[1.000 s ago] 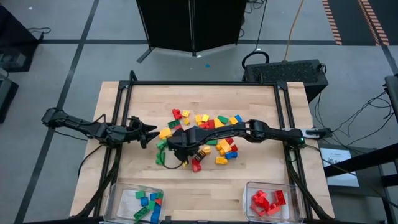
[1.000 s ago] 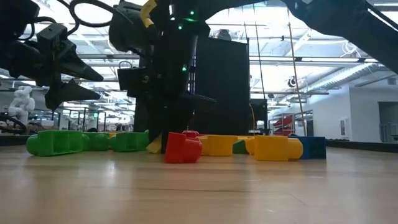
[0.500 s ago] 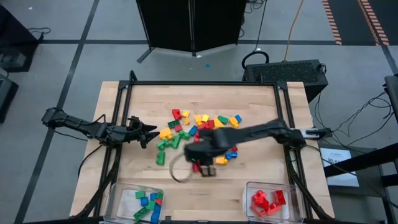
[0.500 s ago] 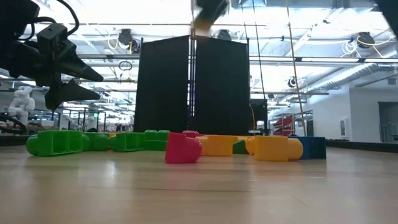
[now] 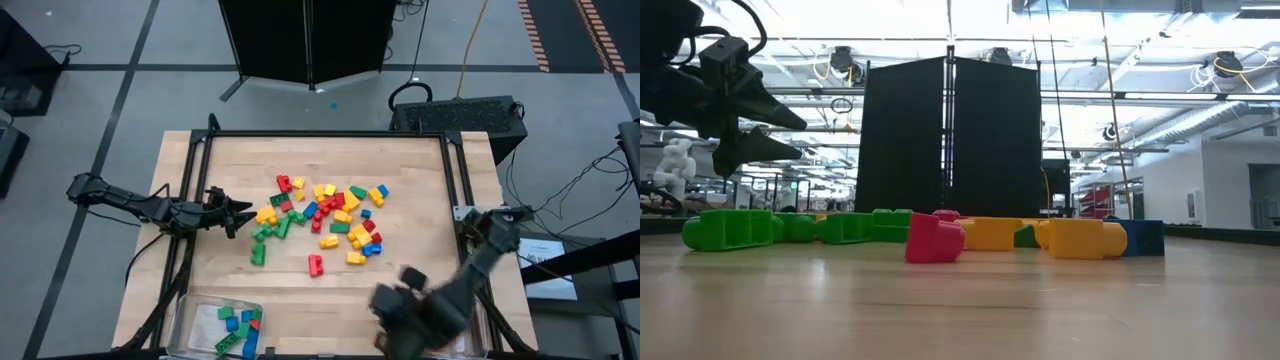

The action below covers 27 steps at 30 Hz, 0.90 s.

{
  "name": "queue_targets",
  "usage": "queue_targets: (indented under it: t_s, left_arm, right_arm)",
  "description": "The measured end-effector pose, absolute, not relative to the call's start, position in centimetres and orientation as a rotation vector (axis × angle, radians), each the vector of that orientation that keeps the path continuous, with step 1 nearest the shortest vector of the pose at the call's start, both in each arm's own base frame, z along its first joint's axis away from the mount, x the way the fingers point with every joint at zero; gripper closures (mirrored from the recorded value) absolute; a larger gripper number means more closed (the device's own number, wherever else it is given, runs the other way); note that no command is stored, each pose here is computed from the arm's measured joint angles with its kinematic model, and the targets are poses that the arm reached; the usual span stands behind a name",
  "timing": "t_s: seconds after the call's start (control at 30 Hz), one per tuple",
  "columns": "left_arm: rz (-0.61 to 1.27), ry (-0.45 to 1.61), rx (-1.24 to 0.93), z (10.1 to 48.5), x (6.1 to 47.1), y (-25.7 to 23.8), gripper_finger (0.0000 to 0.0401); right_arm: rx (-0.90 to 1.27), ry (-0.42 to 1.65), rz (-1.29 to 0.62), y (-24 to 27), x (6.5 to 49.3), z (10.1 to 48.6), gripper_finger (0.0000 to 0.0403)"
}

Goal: Sort blocks by size
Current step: Put the yellow triangular block into the right transparent bin, then put the blue game piece into the right transparent bin

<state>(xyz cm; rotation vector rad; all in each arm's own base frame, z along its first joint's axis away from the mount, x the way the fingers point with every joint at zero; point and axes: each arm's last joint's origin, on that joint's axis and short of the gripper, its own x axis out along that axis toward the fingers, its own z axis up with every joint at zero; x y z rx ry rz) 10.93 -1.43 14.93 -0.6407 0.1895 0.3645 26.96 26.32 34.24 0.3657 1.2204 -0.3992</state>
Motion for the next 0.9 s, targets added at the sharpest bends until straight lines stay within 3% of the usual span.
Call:
queue_targets:
  t_s: [0.17,0.4,0.7,0.9]
  left_arm:
    - [0.363,0.184,-0.644,15.0,10.9,-1.4,0.0146]
    - [0.39,0.165,-0.64,15.0,10.9,-1.3,0.0146]
    - [0.395,0.16,-0.64,15.1,10.9,-1.3,0.0146]
    - [0.39,0.161,-0.641,15.1,10.9,-1.3,0.0146]
  right_arm:
    - [0.542,1.321,-0.589,29.5,22.1,31.4,0.0286]
    - [0.648,1.409,-0.798,30.2,18.6,29.2,0.0283]
    - [0.598,1.477,-0.799,29.2,19.8,28.3,0.0128]
    - [0.618,1.436,-0.744,27.6,22.0,29.7,0.0107]
